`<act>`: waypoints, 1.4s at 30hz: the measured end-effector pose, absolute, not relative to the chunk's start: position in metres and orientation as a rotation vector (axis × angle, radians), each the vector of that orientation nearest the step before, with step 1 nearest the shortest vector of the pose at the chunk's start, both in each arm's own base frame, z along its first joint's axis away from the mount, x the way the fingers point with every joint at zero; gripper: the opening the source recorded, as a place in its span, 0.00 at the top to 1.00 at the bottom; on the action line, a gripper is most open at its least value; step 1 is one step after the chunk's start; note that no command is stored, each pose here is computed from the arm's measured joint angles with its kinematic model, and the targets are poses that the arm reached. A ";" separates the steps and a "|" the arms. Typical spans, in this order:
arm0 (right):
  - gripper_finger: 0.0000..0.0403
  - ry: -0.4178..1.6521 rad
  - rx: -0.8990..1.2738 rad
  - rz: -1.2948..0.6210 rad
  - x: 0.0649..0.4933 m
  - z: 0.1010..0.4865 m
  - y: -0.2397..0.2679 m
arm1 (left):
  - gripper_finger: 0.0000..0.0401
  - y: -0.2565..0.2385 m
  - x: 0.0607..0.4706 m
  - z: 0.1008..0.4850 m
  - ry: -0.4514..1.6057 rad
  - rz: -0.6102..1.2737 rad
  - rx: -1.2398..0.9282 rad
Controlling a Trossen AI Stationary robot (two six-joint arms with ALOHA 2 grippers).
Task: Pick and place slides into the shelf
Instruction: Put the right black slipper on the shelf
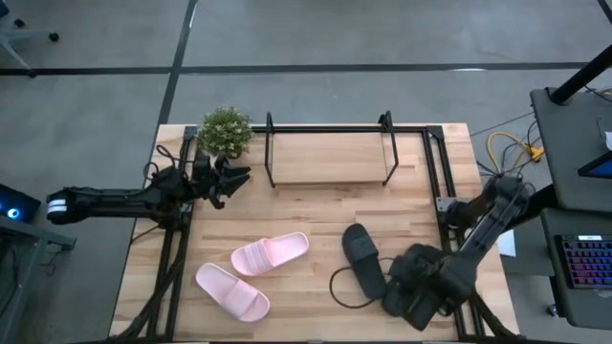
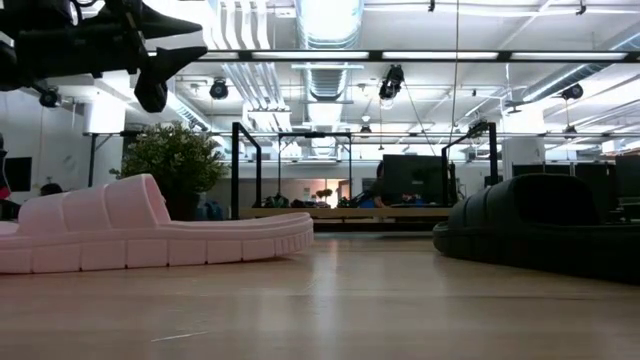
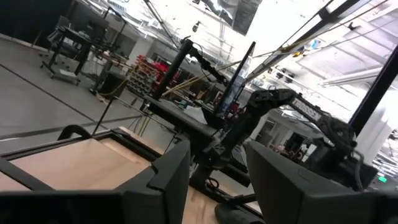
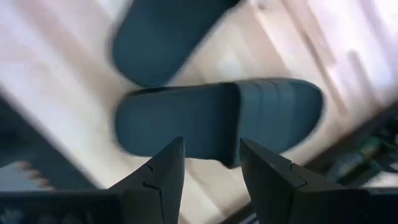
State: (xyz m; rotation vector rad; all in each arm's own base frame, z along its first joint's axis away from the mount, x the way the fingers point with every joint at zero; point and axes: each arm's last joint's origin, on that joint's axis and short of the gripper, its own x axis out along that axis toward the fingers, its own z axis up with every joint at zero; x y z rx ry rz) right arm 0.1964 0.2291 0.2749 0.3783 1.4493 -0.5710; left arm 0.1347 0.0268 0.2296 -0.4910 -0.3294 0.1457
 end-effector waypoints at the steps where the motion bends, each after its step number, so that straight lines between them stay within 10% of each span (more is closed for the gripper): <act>1: 0.64 1.458 0.360 -0.604 0.196 0.270 0.231 | 0.64 0.027 0.135 0.230 -0.329 0.144 -0.491; 42: 0.64 1.366 -0.038 -0.881 0.189 0.178 0.276 | 0.64 0.027 0.136 0.216 -0.276 0.147 -0.494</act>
